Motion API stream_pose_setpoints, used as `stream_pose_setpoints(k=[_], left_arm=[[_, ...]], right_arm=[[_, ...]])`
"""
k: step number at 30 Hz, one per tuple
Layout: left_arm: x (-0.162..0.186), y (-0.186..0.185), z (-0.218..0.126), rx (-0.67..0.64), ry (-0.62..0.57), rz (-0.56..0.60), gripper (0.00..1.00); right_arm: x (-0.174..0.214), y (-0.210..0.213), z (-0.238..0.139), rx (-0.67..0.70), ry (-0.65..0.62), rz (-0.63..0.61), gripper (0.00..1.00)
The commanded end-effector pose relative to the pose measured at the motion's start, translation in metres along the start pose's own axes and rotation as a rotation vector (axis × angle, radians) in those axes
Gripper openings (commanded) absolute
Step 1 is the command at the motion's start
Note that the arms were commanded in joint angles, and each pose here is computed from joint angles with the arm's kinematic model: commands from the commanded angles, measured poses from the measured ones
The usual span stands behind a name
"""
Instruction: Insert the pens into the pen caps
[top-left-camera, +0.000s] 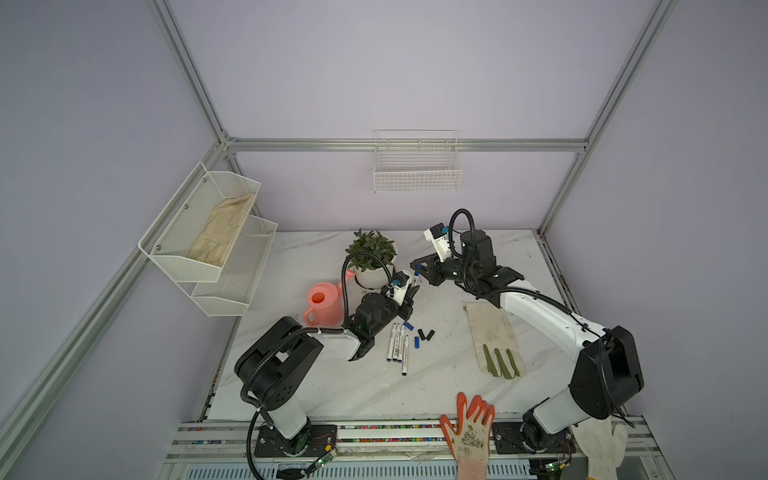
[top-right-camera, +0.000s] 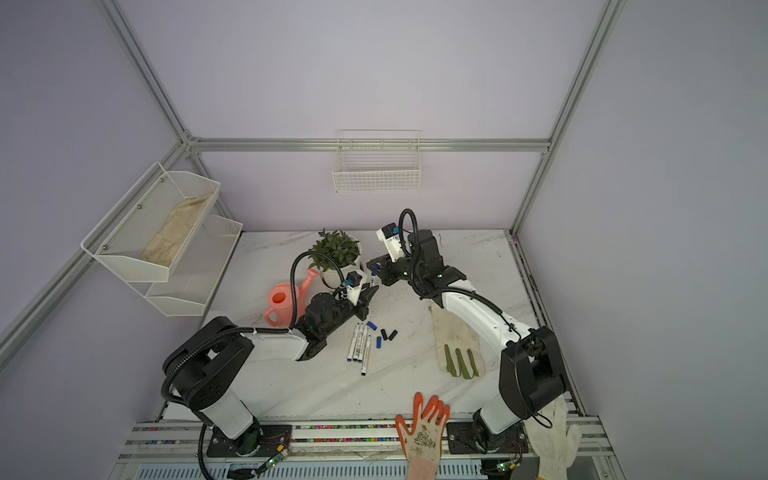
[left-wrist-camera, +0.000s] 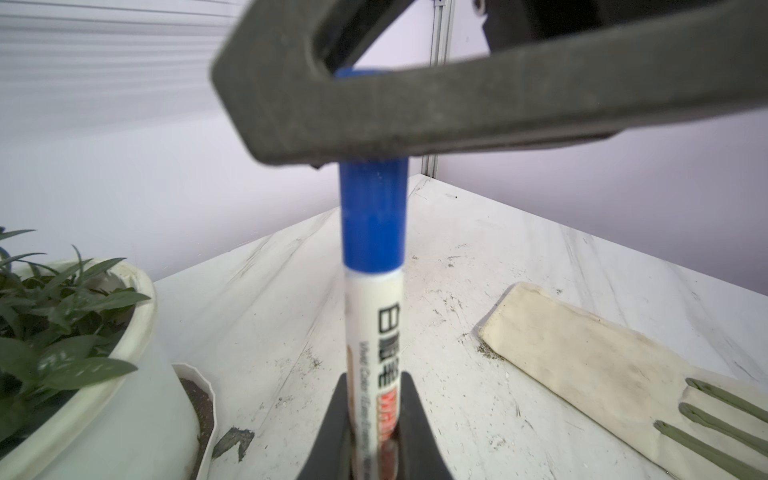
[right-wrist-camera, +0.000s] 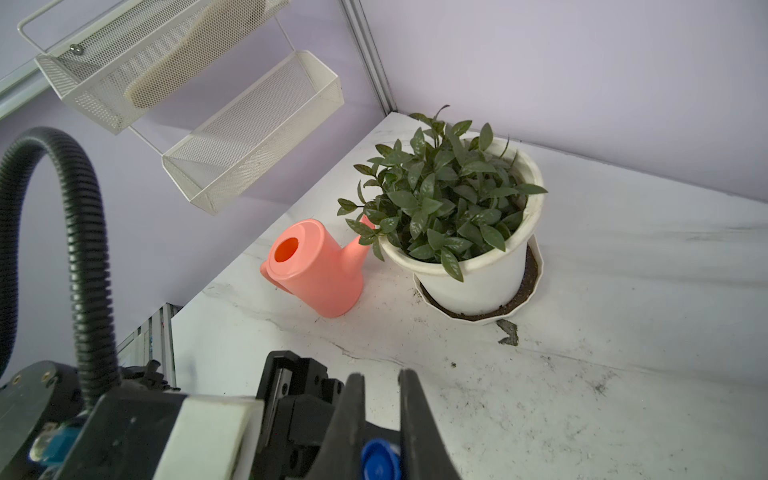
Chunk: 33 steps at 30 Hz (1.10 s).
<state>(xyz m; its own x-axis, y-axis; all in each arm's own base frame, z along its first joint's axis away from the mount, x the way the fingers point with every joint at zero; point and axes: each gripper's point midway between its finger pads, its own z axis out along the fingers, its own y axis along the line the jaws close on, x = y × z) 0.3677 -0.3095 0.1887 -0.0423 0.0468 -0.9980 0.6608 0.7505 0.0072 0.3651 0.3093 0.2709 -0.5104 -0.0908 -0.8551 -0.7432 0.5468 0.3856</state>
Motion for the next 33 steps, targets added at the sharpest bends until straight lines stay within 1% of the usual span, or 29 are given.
stream_pose_setpoints(k=[1, 4, 7, 12, 16, 21, 26, 30, 33], left_arm=[[-0.054, -0.007, 0.0, 0.037, -0.149, -0.036, 0.0], [-0.084, -0.005, -0.006, 0.078, -0.244, -0.119, 0.0], [-0.11, 0.006, -0.008, 0.099, -0.316, -0.21, 0.0], [-0.131, 0.046, -0.006, 0.037, -0.387, -0.297, 0.0], [-0.139, 0.07, -0.002, -0.03, -0.393, -0.296, 0.0], [-0.154, 0.093, -0.004, -0.164, -0.397, -0.208, 0.0], [-0.171, 0.117, -0.019, -0.254, -0.479, -0.21, 0.0], [-0.186, 0.13, -0.032, -0.246, -0.559, -0.269, 0.0], [-0.197, 0.13, -0.038, -0.177, -0.607, -0.315, 0.0]], right_arm=[[0.015, 0.007, 0.007, -0.045, 0.041, 0.025, 0.06], [0.026, 0.004, 0.012, -0.053, 0.064, 0.047, 0.04], [0.041, 0.0, 0.015, -0.049, 0.108, 0.072, 0.02], [0.063, 0.003, 0.015, -0.079, 0.157, 0.129, 0.01], [0.081, 0.003, 0.015, -0.089, 0.205, 0.16, 0.0], [0.109, 0.003, 0.014, -0.101, 0.308, 0.203, 0.0], [0.131, 0.0, 0.013, -0.1, 0.38, 0.244, 0.0], [0.139, -0.001, 0.013, -0.092, 0.405, 0.252, 0.0], [0.14, 0.001, 0.012, -0.106, 0.412, 0.248, 0.0]])
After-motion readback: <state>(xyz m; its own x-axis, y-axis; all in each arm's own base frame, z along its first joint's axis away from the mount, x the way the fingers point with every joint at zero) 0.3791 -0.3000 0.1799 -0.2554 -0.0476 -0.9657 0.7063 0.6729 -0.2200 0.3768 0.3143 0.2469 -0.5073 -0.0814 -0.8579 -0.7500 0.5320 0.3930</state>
